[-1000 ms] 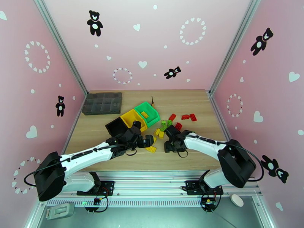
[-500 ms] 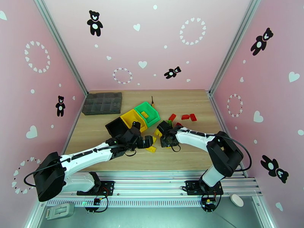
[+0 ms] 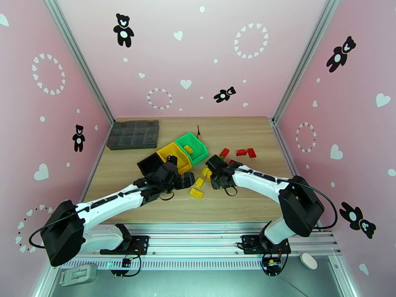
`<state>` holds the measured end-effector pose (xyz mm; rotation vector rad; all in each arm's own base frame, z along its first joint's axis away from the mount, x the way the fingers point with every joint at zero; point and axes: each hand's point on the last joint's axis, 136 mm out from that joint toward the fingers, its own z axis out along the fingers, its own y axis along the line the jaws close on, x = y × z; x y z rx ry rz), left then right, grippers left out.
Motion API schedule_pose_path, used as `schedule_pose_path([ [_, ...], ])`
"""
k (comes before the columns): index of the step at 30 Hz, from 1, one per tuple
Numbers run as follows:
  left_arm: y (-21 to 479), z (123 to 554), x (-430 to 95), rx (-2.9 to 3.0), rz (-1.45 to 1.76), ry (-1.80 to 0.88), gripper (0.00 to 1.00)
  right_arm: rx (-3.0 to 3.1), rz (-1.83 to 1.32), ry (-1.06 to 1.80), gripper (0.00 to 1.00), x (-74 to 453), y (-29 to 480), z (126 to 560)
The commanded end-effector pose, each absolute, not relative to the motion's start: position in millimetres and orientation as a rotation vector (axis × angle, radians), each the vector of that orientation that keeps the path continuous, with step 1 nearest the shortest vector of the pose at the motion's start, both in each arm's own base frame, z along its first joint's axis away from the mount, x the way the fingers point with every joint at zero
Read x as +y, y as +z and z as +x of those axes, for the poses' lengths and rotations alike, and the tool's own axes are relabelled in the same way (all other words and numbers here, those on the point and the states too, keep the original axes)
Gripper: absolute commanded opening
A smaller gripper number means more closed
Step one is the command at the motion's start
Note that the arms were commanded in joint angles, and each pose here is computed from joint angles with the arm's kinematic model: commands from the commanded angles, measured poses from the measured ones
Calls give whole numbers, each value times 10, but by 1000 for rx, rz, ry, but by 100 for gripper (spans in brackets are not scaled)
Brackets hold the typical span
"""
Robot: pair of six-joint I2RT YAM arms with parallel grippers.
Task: Sort the legos into containers by color
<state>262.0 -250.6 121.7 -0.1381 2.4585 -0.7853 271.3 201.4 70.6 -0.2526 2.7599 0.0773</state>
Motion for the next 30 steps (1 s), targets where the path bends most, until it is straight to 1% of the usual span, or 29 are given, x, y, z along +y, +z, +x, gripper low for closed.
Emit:
schedule_pose_path([
  [1,1513,2773,-2578,2393,-120,-878,98,2689,-294,157,23,2216,1016,2901],
  [5,1592,2933,-2540,2378,-141,-907,98,2637,-307,213,22,2413,1221,3180],
  [7,1760,3063,-2533,2339,-159,-952,99,2617,-306,239,22,2513,1301,3365],
  [12,1893,3256,-2420,2301,-225,-1017,98,2581,-317,291,22,2774,1452,3806],
  [16,1947,3355,-2319,2280,-274,-1041,98,2591,-312,305,22,2918,1391,4130],
  [21,1946,3380,-2272,2275,-297,-1044,98,2610,-308,321,23,3053,1283,4390],
  [25,1911,3347,-2251,2281,-304,-1038,98,2625,-306,318,28,3097,1196,4498],
  [30,1899,3300,-2204,2279,-312,-1028,98,2621,-305,318,38,3093,1219,4520],
])
